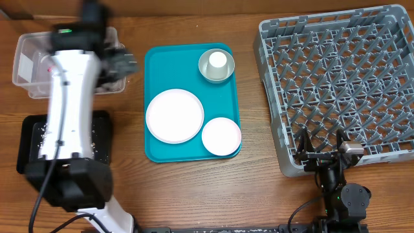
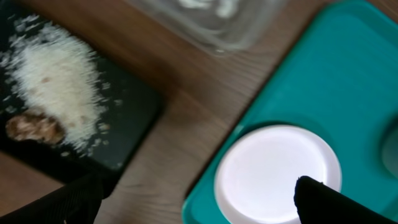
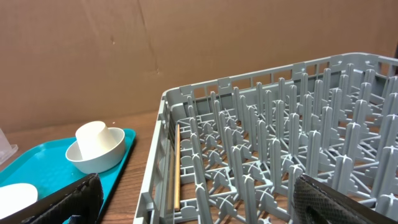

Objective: Sort waste into correct bins and load items into the dishwasher

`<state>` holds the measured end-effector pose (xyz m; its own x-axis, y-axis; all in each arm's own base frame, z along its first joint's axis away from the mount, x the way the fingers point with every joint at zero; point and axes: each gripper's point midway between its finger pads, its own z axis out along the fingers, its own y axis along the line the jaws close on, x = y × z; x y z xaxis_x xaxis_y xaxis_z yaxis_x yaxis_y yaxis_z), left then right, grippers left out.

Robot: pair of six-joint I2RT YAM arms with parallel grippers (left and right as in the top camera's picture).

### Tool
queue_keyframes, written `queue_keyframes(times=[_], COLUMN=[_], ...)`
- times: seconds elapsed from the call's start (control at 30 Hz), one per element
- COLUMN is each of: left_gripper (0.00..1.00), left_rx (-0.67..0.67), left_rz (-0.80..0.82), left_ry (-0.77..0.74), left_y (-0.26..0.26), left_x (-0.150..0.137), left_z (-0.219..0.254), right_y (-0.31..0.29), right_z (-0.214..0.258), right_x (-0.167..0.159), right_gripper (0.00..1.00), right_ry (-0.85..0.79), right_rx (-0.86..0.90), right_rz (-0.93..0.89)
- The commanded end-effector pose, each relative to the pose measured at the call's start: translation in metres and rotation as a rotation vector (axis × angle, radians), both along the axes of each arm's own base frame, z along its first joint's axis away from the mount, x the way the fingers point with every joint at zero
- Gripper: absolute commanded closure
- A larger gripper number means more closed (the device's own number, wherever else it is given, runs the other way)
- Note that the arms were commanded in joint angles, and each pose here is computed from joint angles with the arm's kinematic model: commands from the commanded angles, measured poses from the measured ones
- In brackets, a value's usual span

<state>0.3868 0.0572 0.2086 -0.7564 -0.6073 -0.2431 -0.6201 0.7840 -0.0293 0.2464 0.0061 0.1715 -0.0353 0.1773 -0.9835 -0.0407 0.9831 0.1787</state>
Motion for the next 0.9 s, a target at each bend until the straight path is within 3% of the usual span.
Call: queue_keyframes(times=[0.0, 0.27, 0.37, 0.5, 0.67, 0.87], left_gripper=[0.00, 0.00, 0.00, 0.00, 0.00, 0.00], left_rx=[-0.062, -0.127, -0.126, -0.125, -0.125, -0.125], left_rz=[0.134, 0.282, 0.296, 0.296, 0.296, 0.296], left_ry=[0.025, 0.055, 0.049, 0.046, 0.046, 0.046], left_y=[0.028, 0.073, 0.078, 0.079, 0.079, 0.079], left_x=[-0.013, -0.038, -0.038, -0.038, -0.038, -0.038], left_z=[-0.003, -0.006, -0.005, -0.005, -0.005, -0.005], right_y=[0.000, 0.008, 0.058, 0.115, 0.108, 0.076], right_z=[-0.001, 0.008, 0.025, 0.027, 0.064, 0.130], right_x=[0.000, -0.001, -0.014, -0.052, -0.054, -0.060], right_gripper=[0.00, 0.00, 0.00, 0.00, 0.00, 0.00], right_ry=[-0.008, -0.043, -0.064, 0.133, 0.041, -0.222], right_rx=[-0.004, 0.019, 0.228, 0.565, 0.723, 0.974], right_rz=[-0.003, 0.048, 0.351, 0.745, 0.749, 0.705])
